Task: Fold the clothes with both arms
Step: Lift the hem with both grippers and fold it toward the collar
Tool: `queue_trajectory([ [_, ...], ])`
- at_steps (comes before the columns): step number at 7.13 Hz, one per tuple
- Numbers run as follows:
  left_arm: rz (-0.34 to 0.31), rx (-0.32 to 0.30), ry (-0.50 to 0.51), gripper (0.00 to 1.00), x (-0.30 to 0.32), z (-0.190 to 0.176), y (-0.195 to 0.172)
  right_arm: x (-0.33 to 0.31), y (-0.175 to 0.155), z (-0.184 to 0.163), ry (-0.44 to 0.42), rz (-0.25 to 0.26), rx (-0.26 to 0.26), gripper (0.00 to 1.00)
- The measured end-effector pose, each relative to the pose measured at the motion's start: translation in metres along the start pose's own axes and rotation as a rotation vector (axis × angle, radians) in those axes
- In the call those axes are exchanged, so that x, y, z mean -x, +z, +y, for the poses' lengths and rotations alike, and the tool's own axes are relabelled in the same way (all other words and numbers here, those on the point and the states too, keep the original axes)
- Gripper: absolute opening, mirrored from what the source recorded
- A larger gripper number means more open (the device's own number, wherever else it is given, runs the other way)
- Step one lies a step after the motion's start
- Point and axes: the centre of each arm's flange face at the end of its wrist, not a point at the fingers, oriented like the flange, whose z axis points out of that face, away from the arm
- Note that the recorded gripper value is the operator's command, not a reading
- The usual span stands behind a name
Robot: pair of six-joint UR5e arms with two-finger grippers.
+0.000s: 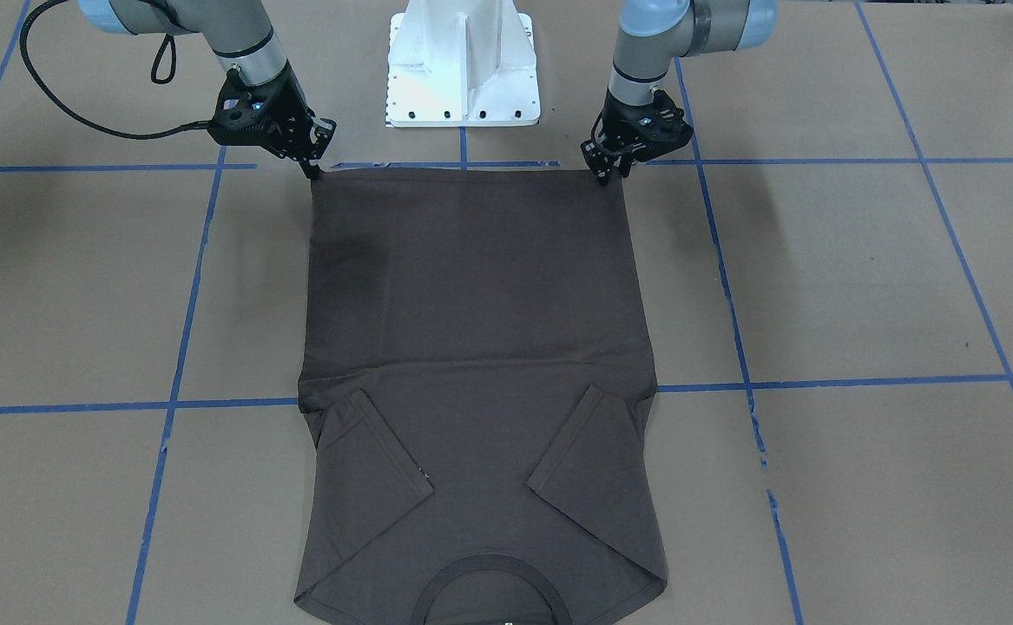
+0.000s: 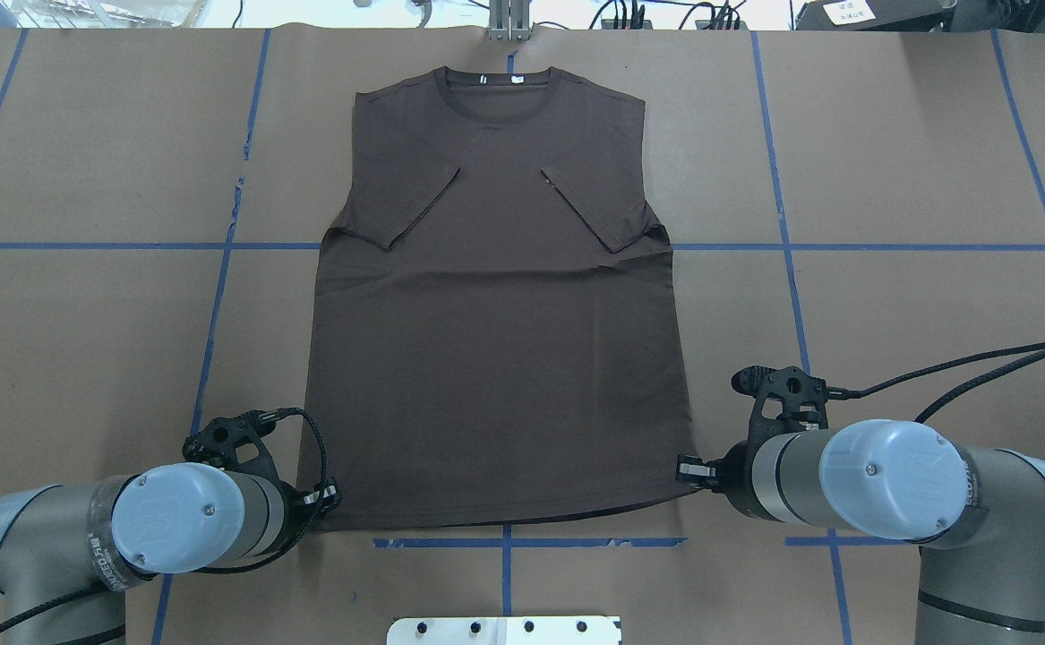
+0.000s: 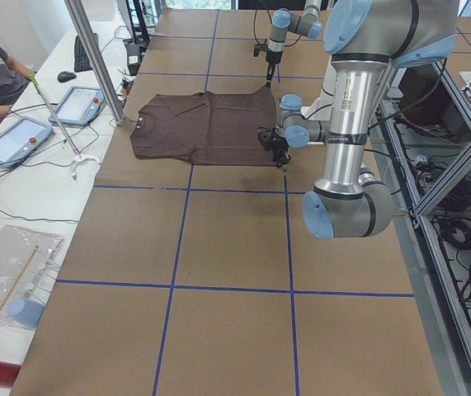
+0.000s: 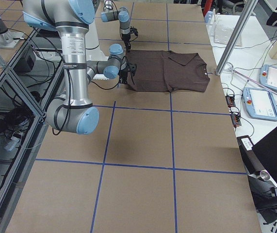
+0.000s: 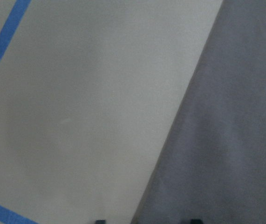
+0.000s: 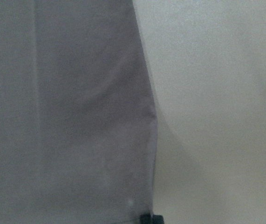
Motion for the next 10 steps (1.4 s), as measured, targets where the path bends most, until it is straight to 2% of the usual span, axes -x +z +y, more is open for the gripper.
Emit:
queue_trajectory([
  [1, 0.0, 0.001, 0.001, 0.05, 0.0, 0.001, 0.0, 0.0, 0.0, -0.001, 0.001, 0.0, -0.001, 0.0],
  [2, 0.001, 0.002, 0.002, 0.0, 0.0, 0.001, 0.0, -0.001, -0.001, -0.001, 0.001, 0.0, -0.002, 0.0],
  [4, 0.006, 0.005, 0.004, 0.0, -0.002, 0.002, -0.003, -0.003, -0.001, -0.002, 0.003, 0.002, 0.006, 0.0],
  [6, 0.016, 0.01, 0.01, 0.0, -0.005, 0.005, -0.018, -0.008, -0.008, -0.007, 0.015, 0.002, 0.044, 0.0],
  [7, 0.021, 0.015, 0.015, 0.0, -0.009, 0.008, -0.037, -0.014, -0.014, -0.009, 0.02, 0.002, 0.072, 0.0],
  [10, 0.057, 0.073, 0.064, 0.0, -0.011, 0.043, -0.098, -0.037, -0.05, 0.008, 0.021, -0.007, 0.225, 0.0],
])
